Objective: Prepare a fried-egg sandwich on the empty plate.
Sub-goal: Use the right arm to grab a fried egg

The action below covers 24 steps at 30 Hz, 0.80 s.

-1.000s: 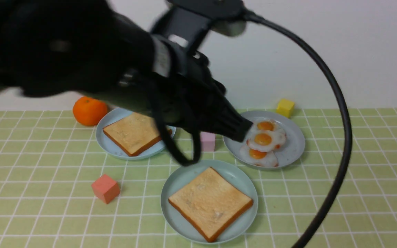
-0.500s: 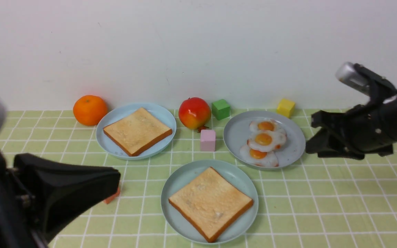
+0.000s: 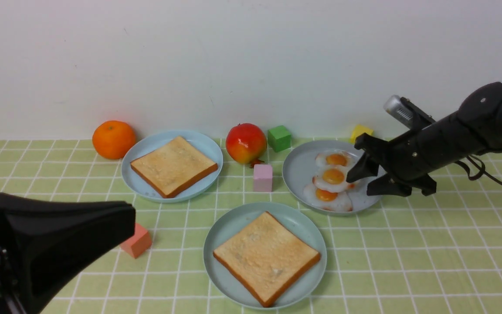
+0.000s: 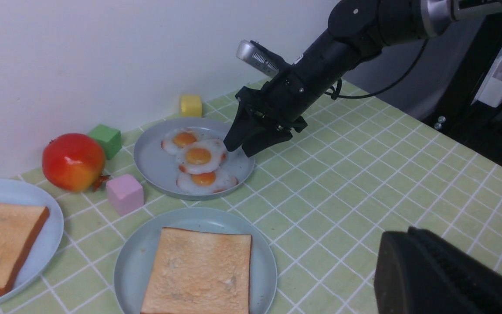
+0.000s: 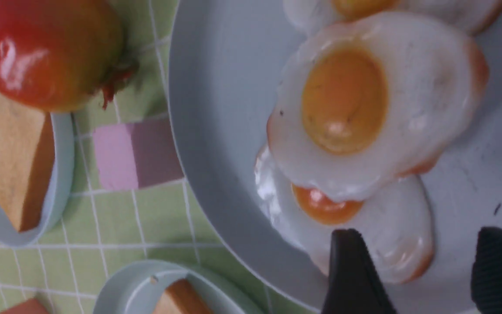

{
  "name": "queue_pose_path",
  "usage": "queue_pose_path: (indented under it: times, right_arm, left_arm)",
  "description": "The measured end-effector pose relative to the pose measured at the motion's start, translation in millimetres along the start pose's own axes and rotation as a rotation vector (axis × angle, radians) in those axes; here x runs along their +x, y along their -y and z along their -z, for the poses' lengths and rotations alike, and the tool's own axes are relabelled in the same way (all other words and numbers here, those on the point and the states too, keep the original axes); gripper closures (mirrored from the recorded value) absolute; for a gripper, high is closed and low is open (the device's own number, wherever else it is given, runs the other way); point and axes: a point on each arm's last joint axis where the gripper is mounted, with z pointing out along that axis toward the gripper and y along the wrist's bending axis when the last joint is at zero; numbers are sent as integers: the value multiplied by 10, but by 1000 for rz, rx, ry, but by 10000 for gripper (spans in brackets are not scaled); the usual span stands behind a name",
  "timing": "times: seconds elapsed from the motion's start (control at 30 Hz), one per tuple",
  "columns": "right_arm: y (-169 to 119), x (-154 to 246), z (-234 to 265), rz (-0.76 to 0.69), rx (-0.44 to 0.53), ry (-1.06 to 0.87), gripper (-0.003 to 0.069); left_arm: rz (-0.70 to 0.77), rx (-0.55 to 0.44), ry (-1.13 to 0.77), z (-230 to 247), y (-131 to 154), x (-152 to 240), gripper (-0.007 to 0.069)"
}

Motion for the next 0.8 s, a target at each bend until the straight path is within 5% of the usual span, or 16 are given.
queue_pose_path:
  times: [0.8]
  right_arm:
    - [141, -128, -201, -42, 15, 72, 271]
  left_arm:
    - [49, 20, -3, 0, 19, 2, 638]
